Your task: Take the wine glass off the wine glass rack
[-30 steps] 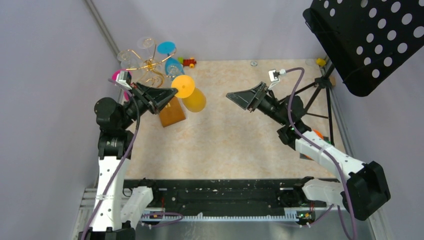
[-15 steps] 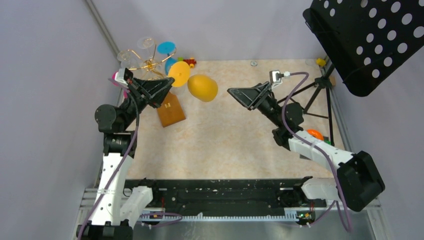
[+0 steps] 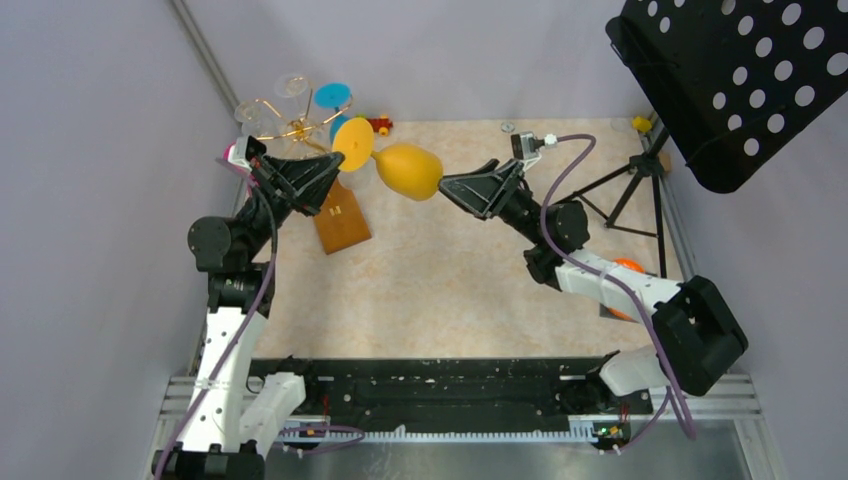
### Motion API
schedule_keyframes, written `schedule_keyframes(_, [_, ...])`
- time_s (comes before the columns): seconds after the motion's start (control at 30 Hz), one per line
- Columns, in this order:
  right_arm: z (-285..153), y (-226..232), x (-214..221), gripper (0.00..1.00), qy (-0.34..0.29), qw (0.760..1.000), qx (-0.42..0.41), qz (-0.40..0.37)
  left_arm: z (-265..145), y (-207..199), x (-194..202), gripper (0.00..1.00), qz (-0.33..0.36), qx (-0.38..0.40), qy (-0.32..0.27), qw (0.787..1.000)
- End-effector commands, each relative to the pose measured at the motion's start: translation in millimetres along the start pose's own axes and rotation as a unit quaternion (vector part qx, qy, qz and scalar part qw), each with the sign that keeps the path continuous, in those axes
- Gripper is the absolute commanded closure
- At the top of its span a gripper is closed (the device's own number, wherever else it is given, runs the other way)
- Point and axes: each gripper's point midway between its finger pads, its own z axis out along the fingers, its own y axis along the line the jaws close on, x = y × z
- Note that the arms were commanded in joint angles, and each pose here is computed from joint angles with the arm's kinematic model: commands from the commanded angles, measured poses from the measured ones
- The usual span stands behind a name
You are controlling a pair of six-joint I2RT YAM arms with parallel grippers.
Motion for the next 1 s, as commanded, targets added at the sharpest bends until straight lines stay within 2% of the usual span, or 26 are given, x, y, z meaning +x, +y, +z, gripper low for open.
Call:
schedule_keyframes(0.0, [9.2, 51.0, -7.2, 0.48, -0.015, 0.995, -0.095, -0.017, -2.5, -17.1, 8.0, 1.00, -0.002, 0.025, 0.002, 1.000])
schedule_keyframes(0.27, [7.1, 72.8, -5.4, 0.72, -0.024, 0.987, -0.159, -0.019, -9.2, -11.6, 9.0, 1.00, -0.042, 0.025, 0.000, 0.999])
schedule_keyframes(0.53, [9.2, 84.2, 8.5, 0.76, -0.002, 0.981, -0.191, -0.024, -15.7, -8.0, 11.1, 1.00, -0.046, 0.026, -0.006, 0.999])
schedule_keyframes(0.63, [8.5, 84.7, 8.2, 0.92, -0.004, 0.981, -0.192, -0.025, -16.9, -9.4, 11.5, 1.00, -0.039, 0.028, -0.011, 0.999])
schedule_keyframes(0.67, [8.9, 83.7, 7.7, 0.95, -0.005, 0.982, -0.189, -0.023, -16.9, -9.9, 10.4, 0.96, -0.032, 0.031, -0.016, 0.999])
schedule_keyframes(0.7, [10.0, 81.0, 6.6, 0.99, -0.008, 0.983, -0.182, -0.021, -17.2, -12.3, 9.6, 0.88, -0.020, 0.036, -0.022, 0.999])
schedule_keyframes(0.83, [15.0, 67.7, 3.9, 1.00, -0.016, 0.989, -0.142, -0.030, -16.6, -10.7, 3.5, 0.38, 0.046, 0.023, -0.054, 0.997])
schedule_keyframes(0.87, [16.3, 64.6, 3.0, 1.00, -0.018, 0.991, -0.131, -0.035, -16.1, -7.7, 2.5, 0.29, 0.059, 0.013, -0.057, 0.997])
schedule_keyframes(0.93, [18.1, 61.6, 0.0, 1.00, -0.024, 0.992, -0.113, -0.051, -14.9, -4.4, 1.9, 0.14, 0.086, 0.003, -0.057, 0.995])
schedule_keyframes(0.97, [19.6, 54.7, -2.1, 1.00, -0.029, 0.994, -0.092, -0.056, -14.4, -3.0, 2.0, 0.11, 0.101, 0.000, -0.055, 0.993])
